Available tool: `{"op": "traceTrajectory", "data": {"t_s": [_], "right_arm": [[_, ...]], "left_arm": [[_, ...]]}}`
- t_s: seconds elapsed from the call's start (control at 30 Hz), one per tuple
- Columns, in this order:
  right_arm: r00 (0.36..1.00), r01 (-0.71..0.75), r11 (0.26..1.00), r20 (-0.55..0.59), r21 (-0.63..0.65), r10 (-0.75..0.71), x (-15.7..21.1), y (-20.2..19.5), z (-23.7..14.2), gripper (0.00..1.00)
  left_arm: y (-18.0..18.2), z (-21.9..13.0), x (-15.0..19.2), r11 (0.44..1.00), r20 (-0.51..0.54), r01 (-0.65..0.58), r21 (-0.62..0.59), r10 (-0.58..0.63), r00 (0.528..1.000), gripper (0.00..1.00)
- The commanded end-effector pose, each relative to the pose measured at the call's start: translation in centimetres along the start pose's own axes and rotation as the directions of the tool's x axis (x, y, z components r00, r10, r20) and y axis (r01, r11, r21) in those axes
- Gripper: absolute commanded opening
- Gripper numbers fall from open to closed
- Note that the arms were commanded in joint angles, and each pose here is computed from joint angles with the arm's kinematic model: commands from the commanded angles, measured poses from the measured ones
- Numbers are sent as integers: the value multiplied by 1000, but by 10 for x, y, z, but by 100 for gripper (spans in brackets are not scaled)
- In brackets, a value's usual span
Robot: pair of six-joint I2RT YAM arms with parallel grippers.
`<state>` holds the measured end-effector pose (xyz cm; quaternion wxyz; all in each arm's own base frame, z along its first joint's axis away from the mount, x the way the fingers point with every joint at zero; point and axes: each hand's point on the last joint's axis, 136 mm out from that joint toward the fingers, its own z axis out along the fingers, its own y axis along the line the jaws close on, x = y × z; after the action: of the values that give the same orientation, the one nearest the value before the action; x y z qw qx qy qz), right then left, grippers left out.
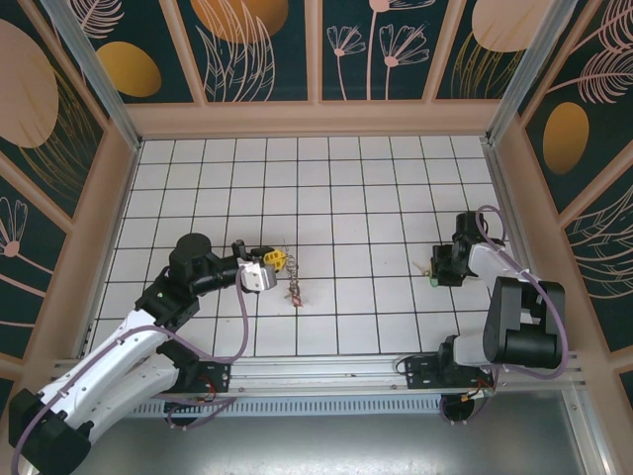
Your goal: Put the keys on the keyring
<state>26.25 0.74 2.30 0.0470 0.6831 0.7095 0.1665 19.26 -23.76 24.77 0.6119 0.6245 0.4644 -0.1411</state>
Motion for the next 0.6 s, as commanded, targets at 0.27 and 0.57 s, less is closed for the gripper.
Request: {"op": "traceTrajectory", "data": {"t_s": [0.27, 0.57], "right_arm": [[929, 367, 928, 80, -63, -362, 65, 31, -25, 0], [543, 742, 524, -83, -418, -836, 235, 37, -14, 0]], "left_arm": [[88, -34, -85, 964, 165, 108, -241, -69, 984, 0], [162, -53, -94, 857, 106, 219, -466, -191, 976, 0]]}}
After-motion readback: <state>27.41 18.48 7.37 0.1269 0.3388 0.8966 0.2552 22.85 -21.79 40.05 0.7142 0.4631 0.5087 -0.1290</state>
